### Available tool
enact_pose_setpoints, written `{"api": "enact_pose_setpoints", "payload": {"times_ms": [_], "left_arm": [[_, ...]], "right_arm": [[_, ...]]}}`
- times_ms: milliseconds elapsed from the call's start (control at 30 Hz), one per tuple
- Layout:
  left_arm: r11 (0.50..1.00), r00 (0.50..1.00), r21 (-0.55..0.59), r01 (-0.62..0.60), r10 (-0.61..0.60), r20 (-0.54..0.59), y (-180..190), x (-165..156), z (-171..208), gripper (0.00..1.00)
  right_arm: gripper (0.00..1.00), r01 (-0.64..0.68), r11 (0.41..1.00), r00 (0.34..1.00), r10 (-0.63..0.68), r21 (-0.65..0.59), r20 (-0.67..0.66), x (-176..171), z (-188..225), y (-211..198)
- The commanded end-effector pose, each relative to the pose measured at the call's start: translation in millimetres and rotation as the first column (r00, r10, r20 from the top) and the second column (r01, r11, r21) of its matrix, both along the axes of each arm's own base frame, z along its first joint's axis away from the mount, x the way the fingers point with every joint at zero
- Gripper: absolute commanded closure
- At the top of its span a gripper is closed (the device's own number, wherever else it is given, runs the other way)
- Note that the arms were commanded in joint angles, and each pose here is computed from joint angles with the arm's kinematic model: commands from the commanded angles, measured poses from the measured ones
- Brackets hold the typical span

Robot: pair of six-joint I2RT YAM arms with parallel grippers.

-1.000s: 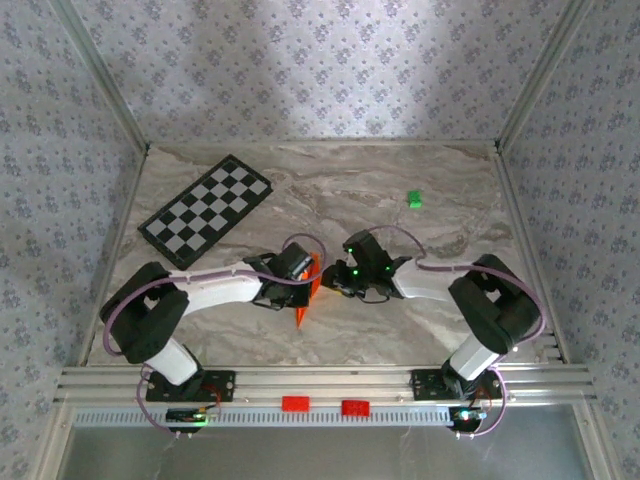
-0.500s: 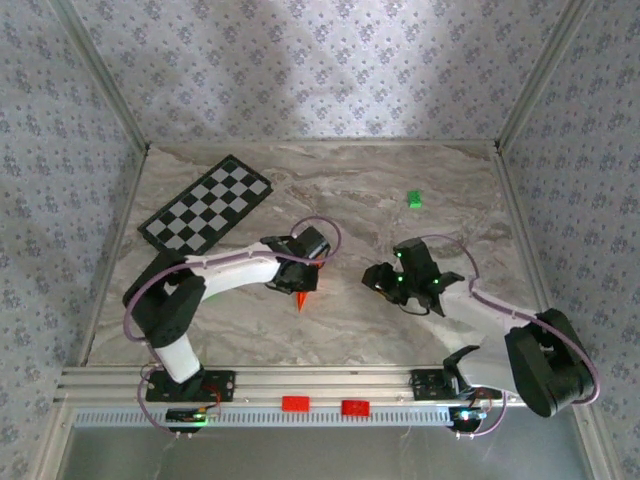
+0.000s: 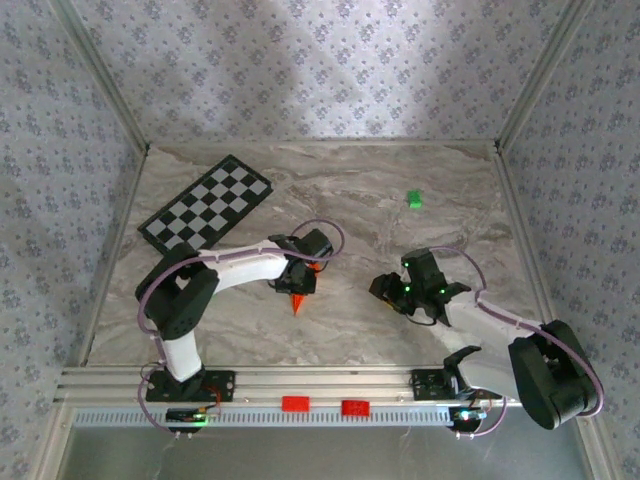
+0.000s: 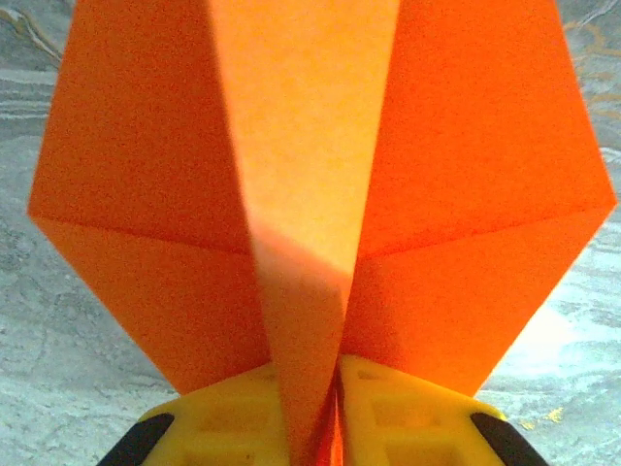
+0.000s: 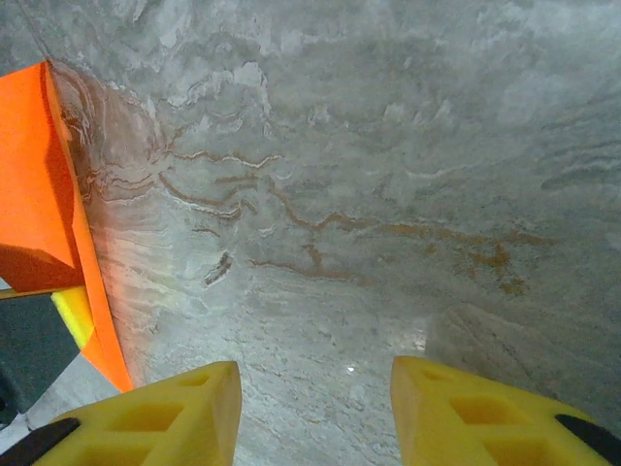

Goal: Fold a paper plane with a square sheet of paper (pick it up from the middle)

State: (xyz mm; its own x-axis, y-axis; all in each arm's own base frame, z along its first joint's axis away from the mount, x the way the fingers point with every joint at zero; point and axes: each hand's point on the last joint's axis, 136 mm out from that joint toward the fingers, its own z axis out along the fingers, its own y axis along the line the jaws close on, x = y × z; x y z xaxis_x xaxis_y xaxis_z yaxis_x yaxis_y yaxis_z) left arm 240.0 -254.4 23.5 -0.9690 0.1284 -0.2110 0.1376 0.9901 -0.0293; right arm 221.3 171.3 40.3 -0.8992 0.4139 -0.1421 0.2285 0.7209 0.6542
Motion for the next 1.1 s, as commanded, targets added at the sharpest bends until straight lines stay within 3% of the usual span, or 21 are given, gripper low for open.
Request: {"api": "enact_pose_setpoints", "payload": {"times_ms": [0,233,667,967,1067], "left_arm": [[1.0,1.0,0.025,-0.013,0.013,-0.013,2,-2,-1,0.82],[0.998,0.998,0.054,-0.032,0.034,-0.045,8,-9,-18,0.76],[0.993,0.995,0.087,-0.074,0.08,-0.065,1,-28,-41,0.52],[0.991,0.991,-0.012,-0.134,0.134,0.013,-19,-10,6,0.5],[0.984,0.985,-0.065,-0.164,0.167,0.042,-23,-7,31,0.41]], "right_arm": [[0.54,0.003,1.0,1.0,-0.003,0.011,0.002,1,-1,0],[0.54,0.005,1.0,1.0,-0.005,0.017,-0.004,0,-2,1],[0.54,0.007,1.0,1.0,-0.007,0.016,0.0,-1,-1,-1],[0.53,-0.014,1.0,0.998,0.015,-0.025,0.055,2,17,-9],[0.52,-0.024,0.996,0.995,0.032,-0.089,0.092,4,30,-20]]}}
